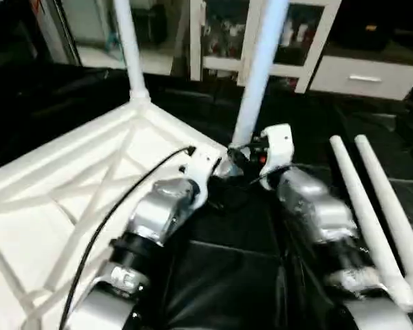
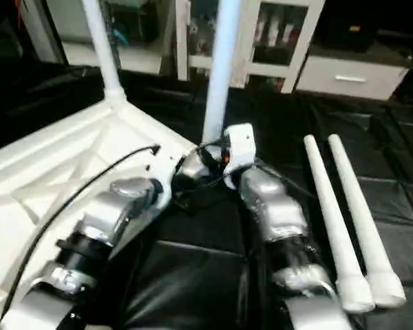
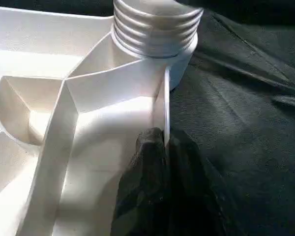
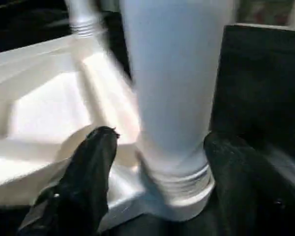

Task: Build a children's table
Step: Insert table leg to table base

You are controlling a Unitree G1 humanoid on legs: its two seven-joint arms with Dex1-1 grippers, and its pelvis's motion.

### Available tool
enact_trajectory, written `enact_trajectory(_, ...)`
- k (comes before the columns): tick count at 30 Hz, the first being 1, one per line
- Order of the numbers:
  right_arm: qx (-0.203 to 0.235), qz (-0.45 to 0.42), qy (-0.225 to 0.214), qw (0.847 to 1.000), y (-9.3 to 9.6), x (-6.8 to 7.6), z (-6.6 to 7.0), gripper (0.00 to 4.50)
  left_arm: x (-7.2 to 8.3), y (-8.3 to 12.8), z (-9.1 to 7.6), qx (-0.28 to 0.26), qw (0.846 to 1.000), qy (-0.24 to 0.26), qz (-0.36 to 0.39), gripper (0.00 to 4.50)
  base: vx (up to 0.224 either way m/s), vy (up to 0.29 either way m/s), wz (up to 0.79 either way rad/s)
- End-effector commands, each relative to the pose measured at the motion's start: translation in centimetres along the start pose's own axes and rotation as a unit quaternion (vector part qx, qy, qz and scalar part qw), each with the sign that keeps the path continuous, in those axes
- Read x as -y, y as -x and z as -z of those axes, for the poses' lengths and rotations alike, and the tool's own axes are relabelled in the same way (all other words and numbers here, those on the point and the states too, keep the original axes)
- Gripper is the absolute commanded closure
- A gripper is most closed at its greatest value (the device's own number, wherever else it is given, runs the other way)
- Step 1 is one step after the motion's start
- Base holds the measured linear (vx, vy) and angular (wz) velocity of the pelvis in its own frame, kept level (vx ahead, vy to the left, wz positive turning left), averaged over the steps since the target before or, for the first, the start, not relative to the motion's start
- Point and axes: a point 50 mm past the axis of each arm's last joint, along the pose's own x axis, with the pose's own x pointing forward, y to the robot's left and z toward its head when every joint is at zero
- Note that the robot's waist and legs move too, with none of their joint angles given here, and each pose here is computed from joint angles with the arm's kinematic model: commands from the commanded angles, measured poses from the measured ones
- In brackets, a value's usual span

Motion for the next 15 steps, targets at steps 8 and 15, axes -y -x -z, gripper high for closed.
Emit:
enact_trajectory(8,-0.020,-0.091,0.049,0.994,3.9,0.3,-0.9,0.55,0.8,1.6,2.0,-0.020,0.993,-0.054,0.105,4.50,0.007,-0.006,0.00)
enact_trajectory(15,-0.071,-0.137,0.105,0.982,6.8,1.1,-0.7,0.08,1.3,3.5,3.4,-0.047,0.975,-0.104,0.192,4.50,0.000,0.000,0.00)
